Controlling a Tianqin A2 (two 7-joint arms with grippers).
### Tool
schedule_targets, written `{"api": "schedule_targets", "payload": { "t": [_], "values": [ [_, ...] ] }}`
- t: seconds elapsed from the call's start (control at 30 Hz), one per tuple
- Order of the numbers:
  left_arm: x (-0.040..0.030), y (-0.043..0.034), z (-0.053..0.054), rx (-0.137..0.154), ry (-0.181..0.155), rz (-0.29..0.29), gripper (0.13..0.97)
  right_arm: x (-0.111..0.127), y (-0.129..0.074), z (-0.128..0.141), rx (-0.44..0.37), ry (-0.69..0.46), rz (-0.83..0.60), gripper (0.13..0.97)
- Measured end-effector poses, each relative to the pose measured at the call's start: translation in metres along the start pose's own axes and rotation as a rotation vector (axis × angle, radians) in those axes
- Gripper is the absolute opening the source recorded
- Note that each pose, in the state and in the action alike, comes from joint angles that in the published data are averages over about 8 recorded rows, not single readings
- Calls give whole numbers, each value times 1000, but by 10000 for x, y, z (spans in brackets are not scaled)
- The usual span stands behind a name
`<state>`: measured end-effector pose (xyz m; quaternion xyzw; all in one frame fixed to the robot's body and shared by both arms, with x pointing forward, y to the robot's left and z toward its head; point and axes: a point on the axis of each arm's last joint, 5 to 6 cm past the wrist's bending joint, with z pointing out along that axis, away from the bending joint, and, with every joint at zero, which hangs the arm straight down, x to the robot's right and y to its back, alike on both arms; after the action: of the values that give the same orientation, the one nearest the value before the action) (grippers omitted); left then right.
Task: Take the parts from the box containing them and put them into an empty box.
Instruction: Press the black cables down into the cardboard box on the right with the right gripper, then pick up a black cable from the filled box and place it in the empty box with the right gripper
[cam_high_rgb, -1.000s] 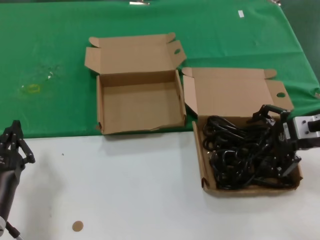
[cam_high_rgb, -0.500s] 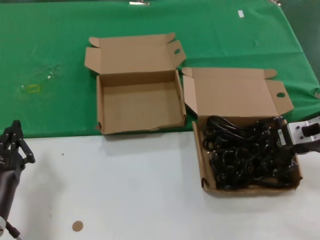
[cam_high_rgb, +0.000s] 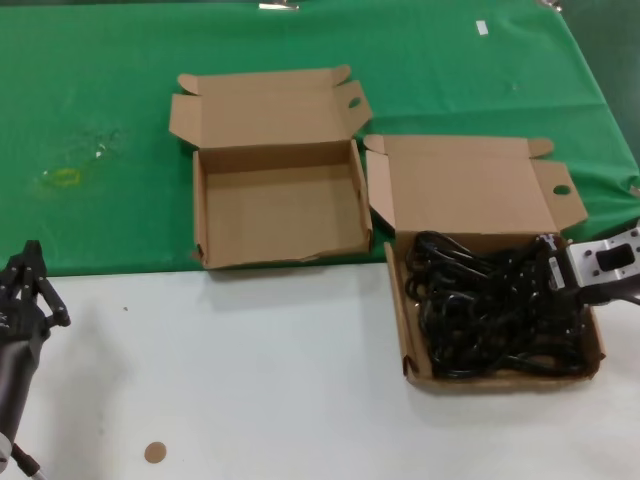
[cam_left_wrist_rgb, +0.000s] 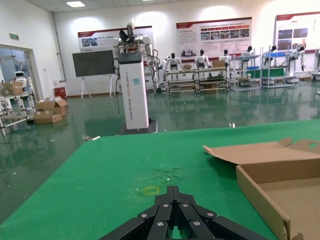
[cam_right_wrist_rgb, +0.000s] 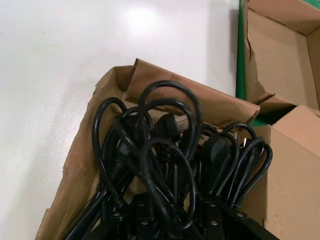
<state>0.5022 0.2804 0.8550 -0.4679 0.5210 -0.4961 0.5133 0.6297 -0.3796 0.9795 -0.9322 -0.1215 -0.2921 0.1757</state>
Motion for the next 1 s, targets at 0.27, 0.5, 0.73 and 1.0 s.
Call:
{"api": "schedule_targets", "payload": {
  "t": [0.27, 0.5, 0.73, 1.0],
  "values": [
    [0, 0, 0, 0, 0, 0, 144, 40, -8, -30, -6, -3, -3, 312],
    [0, 0, 0, 0, 0, 0, 144, 119, -50, -160, 1, -11, 2, 226],
    [0, 0, 0, 0, 0, 0, 144, 291, -146, -334, 25, 6, 12, 223],
    [0, 0, 0, 0, 0, 0, 144, 593, -303, -436, 68, 58, 31, 221]
  ]
}}
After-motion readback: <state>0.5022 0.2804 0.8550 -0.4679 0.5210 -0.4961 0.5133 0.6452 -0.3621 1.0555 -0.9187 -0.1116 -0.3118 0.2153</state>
